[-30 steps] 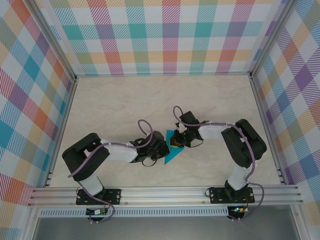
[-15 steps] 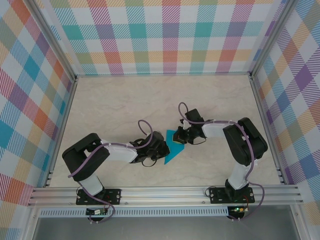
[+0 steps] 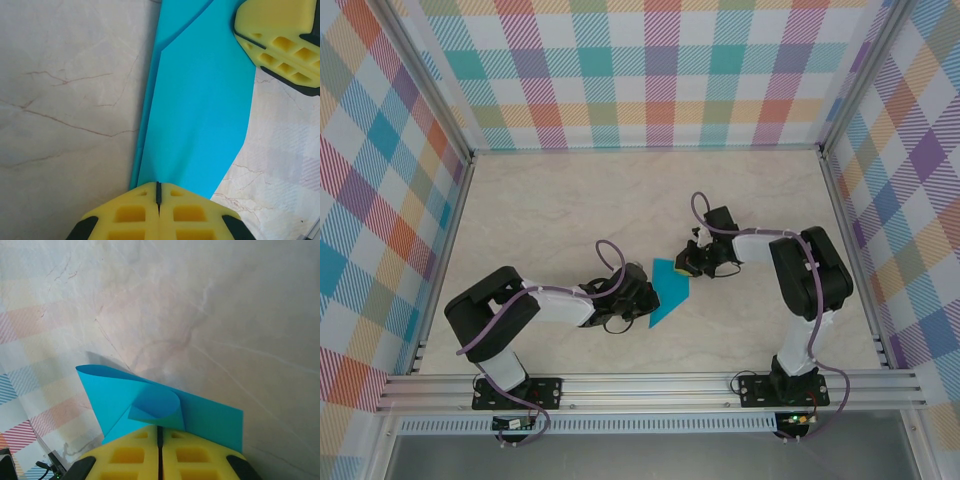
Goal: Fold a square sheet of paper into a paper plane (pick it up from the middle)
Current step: Fourth fold the wing at the center of the table.
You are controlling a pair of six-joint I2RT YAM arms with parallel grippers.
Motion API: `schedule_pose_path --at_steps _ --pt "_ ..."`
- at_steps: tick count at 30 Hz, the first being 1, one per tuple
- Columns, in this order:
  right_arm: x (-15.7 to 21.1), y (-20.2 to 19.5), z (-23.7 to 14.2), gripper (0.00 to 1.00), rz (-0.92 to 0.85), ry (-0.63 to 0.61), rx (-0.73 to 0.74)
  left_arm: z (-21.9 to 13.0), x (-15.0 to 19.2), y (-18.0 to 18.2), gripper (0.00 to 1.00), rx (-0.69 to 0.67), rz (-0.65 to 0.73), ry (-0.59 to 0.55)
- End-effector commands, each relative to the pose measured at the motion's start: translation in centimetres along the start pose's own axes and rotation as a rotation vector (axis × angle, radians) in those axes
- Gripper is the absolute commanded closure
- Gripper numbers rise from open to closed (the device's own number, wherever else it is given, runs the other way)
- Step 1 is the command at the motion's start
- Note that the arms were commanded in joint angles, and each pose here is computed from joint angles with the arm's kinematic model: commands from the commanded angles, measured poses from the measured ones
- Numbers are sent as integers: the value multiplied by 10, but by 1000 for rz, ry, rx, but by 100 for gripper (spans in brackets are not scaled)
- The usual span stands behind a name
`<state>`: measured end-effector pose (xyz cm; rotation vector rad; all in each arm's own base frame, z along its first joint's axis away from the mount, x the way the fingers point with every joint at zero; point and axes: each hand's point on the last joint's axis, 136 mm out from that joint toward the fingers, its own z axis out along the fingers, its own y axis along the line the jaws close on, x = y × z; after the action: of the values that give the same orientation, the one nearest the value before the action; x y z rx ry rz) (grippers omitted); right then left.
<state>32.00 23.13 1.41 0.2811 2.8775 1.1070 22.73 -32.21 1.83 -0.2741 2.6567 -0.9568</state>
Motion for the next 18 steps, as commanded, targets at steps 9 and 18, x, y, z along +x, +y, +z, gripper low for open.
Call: schedule_pose_path --at_steps 9,18 --pt "-58 -35 -20 90 -1 -163 224 -4 41 78 100 -257 6 128" --pt "-50 6 -43 87 -79 -155 100 -2 42 76 100 -255 12 134"
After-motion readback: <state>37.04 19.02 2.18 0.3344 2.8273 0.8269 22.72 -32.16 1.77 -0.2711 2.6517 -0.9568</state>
